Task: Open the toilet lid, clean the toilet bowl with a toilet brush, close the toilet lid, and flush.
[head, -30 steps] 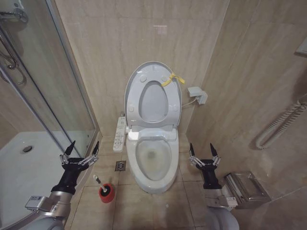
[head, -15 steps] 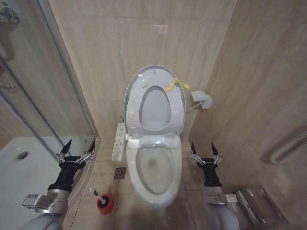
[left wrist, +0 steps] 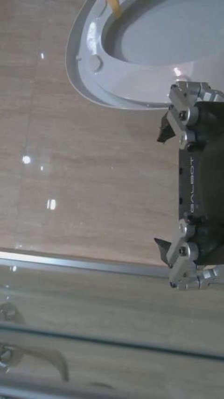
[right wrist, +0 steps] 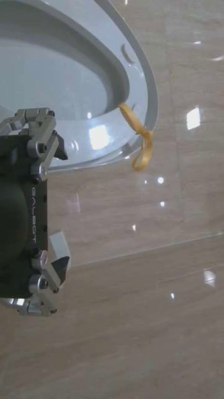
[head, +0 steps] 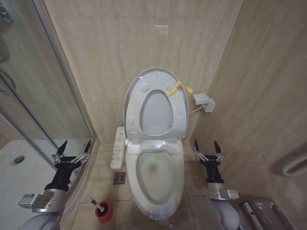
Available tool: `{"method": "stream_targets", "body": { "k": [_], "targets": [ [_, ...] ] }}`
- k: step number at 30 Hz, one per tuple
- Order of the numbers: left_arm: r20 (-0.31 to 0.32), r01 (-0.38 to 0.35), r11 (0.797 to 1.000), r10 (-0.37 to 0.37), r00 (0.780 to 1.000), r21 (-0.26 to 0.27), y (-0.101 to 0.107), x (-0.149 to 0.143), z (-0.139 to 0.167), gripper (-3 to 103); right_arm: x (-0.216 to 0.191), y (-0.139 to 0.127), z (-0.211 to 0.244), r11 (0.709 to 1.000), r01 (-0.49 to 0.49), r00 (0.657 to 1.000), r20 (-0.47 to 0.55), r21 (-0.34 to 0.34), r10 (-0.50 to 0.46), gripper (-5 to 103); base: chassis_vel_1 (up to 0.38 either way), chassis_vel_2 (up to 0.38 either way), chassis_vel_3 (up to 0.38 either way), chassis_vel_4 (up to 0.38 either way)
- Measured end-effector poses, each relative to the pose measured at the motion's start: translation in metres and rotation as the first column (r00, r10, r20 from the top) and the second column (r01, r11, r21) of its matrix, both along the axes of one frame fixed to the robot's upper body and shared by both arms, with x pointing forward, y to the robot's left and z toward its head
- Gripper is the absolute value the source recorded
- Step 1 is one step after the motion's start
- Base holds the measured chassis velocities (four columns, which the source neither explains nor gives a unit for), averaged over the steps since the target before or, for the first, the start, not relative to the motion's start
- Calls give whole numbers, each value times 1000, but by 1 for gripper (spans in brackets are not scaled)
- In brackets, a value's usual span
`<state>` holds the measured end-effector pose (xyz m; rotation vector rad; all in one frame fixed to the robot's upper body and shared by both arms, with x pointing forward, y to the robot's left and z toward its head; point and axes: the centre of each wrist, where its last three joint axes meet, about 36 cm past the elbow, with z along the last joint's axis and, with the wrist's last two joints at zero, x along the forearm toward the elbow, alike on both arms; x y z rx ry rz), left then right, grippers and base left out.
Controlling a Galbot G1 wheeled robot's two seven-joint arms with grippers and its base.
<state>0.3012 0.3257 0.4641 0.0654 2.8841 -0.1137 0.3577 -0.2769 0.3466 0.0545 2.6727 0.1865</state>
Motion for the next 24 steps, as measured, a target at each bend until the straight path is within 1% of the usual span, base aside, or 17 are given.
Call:
{"method": "stream_targets", "body": {
  "k": [3, 6, 9, 12, 14, 16, 18, 20, 24],
  "targets": [
    [-1, -20, 1000, 20, 1000, 1, 10, 3, -3, 100, 11, -7, 5, 1000, 2, 1000, 12, -2, -2, 100, 0, 0, 0, 0],
    [-3, -27, 1000, 27, 1000, 1, 13, 4, -4, 100, 14, -9, 6, 1000, 2, 1000, 13, -3, -2, 100, 0, 0, 0, 0],
    [-13, -63, 998, 63, 998, 0, 26, 5, -14, 100, 27, -17, 8, 1000, 15, 1000, 12, -5, -15, 100, -52, 47, 37, -54],
    [-15, -74, 997, 74, 997, -1, 29, 5, -17, 100, 32, -20, 10, 1000, 20, 1000, 13, -7, -20, 100, -101, 91, 79, -80],
    [-17, -90, 996, 90, 996, -1, 34, 5, -22, 100, 44, -26, 14, 999, 32, 999, 13, -15, -32, 100, -92, 103, 92, -89],
    [-17, -92, 996, 92, 996, -2, 35, 4, -22, 100, 48, -28, 15, 999, 36, 999, 13, -19, -36, 100, -80, 87, 94, -79],
    [-12, -95, 995, 95, 995, -2, 35, 3, -21, 100, 67, -39, 18, 998, 44, 999, 18, -39, -43, 100, -54, 63, 57, -35],
    [-7, -95, 996, 95, 995, -2, 35, 2, -19, 100, 72, -42, 19, 998, 46, 999, 18, -45, -45, 100, 0, 0, 0, 0],
    [13, -88, 996, 88, 996, 2, 33, -2, -9, 100, 108, -61, 19, 996, 64, 998, 17, -68, -63, 100, 0, 0, 0, 0]
  ]
}}
